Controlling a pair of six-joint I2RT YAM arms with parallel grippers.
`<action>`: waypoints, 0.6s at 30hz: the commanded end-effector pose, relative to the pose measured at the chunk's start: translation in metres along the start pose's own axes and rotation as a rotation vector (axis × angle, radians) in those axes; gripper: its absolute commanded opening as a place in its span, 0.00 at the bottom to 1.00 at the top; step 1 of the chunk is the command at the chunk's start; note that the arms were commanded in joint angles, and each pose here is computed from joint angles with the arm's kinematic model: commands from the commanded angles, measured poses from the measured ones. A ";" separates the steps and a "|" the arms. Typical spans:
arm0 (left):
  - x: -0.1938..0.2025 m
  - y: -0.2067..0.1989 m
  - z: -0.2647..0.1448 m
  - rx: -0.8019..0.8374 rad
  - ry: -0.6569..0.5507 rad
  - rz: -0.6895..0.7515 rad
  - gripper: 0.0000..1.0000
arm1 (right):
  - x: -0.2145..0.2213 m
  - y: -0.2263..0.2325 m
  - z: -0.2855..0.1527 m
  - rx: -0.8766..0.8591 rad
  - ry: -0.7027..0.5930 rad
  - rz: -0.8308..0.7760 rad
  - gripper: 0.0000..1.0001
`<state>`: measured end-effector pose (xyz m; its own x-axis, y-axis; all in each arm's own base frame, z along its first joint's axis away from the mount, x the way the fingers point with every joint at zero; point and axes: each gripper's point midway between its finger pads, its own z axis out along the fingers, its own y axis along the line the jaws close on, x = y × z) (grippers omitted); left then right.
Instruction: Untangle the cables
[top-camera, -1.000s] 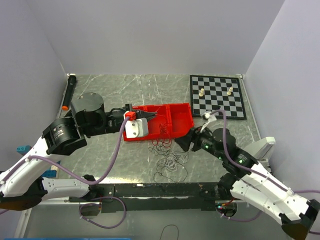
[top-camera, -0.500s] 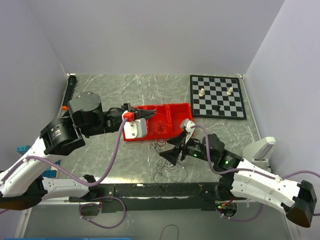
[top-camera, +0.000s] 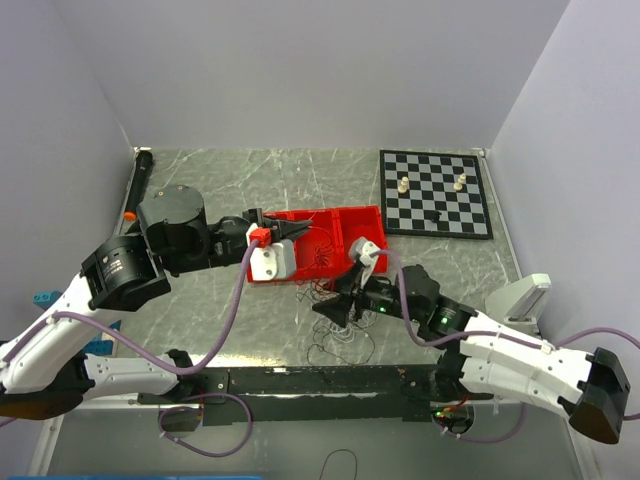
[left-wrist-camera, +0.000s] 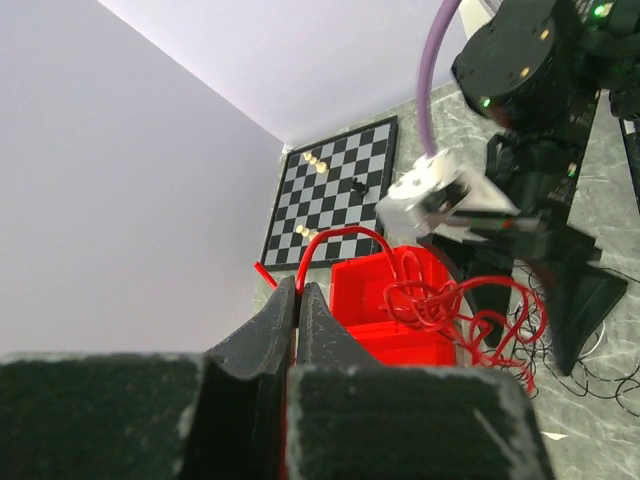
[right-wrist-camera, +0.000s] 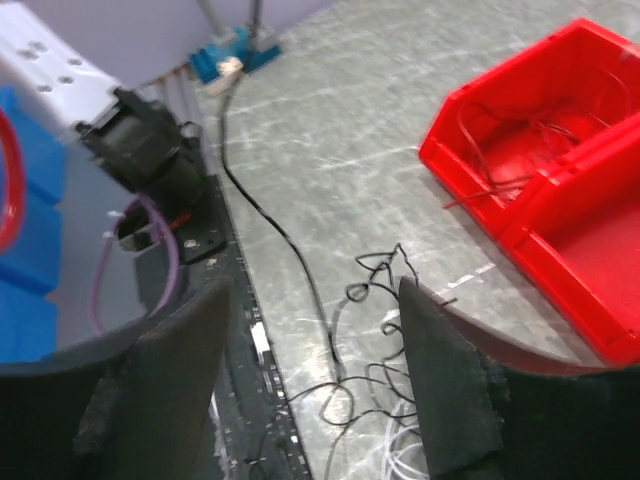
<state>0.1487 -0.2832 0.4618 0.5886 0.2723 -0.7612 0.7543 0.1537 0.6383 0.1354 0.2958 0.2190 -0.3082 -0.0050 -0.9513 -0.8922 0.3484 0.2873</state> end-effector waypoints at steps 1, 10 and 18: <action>-0.017 0.012 -0.002 -0.042 -0.049 0.018 0.01 | -0.025 -0.005 0.016 0.045 -0.039 0.032 0.53; -0.056 0.073 -0.020 -0.327 -0.177 0.096 0.01 | 0.039 -0.039 0.008 0.237 0.092 0.206 0.00; -0.104 0.147 -0.060 -0.742 -0.340 0.205 0.01 | 0.121 -0.060 -0.028 0.432 0.269 0.403 0.00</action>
<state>0.1803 -0.2708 0.5608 0.7550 0.1534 -0.6375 0.4906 0.5130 0.7044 0.1503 0.2681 0.1201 -0.6153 -0.0363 -0.7874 -0.6252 0.6309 0.4594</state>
